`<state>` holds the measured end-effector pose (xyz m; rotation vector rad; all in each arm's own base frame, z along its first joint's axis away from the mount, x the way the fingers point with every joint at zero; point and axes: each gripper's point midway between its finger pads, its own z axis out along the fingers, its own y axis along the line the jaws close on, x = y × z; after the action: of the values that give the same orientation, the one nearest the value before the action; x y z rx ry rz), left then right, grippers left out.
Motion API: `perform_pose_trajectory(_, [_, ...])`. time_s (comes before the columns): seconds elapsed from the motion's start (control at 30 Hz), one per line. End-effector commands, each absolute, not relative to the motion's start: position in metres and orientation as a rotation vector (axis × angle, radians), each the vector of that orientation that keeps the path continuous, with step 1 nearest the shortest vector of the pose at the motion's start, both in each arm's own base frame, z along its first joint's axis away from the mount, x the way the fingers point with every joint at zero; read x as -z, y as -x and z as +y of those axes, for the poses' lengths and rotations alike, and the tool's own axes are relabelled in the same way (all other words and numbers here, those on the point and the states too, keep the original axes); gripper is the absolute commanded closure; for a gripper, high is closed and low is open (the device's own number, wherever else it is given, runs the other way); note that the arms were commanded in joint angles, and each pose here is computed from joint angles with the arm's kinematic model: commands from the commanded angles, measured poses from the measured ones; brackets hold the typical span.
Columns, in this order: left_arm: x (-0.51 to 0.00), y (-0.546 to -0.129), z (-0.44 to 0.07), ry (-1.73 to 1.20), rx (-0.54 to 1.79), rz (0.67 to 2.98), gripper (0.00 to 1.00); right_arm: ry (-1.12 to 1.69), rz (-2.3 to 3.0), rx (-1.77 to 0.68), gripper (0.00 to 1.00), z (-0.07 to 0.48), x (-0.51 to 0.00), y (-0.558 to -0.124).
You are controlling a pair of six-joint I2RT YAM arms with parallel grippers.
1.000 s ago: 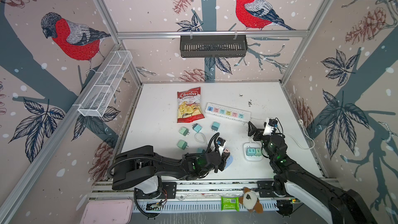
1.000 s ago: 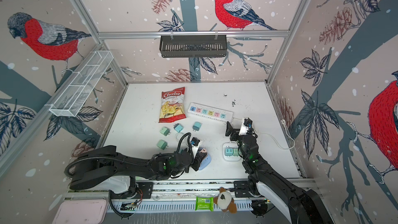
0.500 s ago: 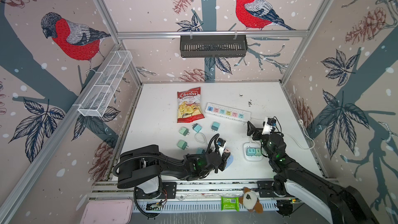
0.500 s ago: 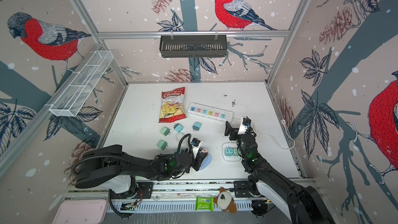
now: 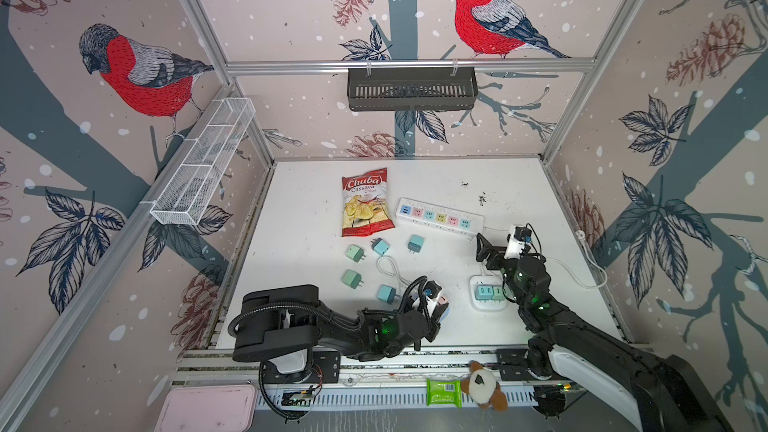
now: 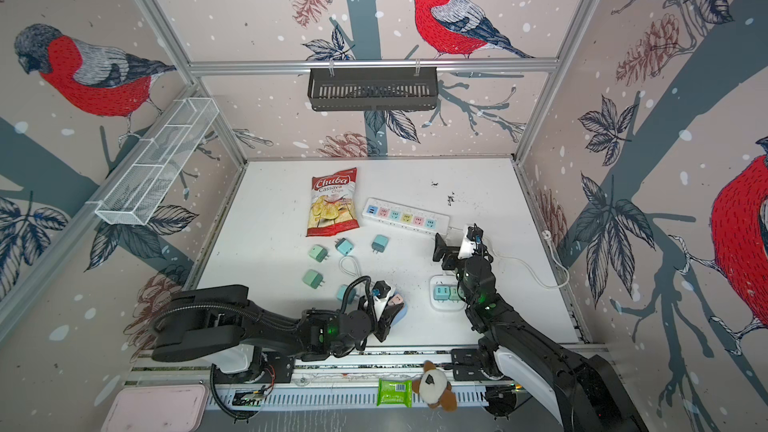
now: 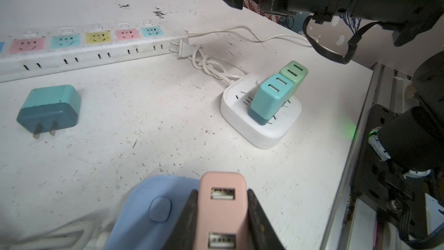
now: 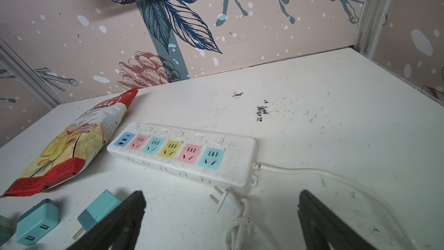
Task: Insert the plug
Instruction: 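Lower the pink charger with the left gripper into the light-blue socket cube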
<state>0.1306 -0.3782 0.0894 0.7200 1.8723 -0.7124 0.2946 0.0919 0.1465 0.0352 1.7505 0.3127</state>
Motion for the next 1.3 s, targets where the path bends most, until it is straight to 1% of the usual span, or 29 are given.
perform_pose_trajectory(0.0, [-0.095,-0.141,-0.378,-0.663,0.645,1.849,1.00,-0.032,1.730,-0.307,0.00,0.092,-0.153,-0.296])
perform_pose_trajectory(0.43, [-0.099,-0.145,-0.363,-0.634,0.618,1.847,1.00,-0.027,1.733,-0.307,0.00,0.093,-0.153,-0.297])
perform_pose_trajectory(0.8, [-0.083,-0.139,-0.380,-0.692,0.635,1.866,1.00,-0.026,1.737,-0.304,0.00,0.094,-0.152,-0.297])
perform_pose_trajectory(1.1, [-0.078,-0.143,-0.371,-0.669,0.588,1.897,1.00,-0.023,1.737,-0.303,0.00,0.095,-0.152,-0.297])
perform_pose_trajectory(1.27, [-0.069,-0.138,-0.367,-0.691,0.601,1.929,1.00,-0.023,1.739,-0.302,0.00,0.095,-0.152,-0.297])
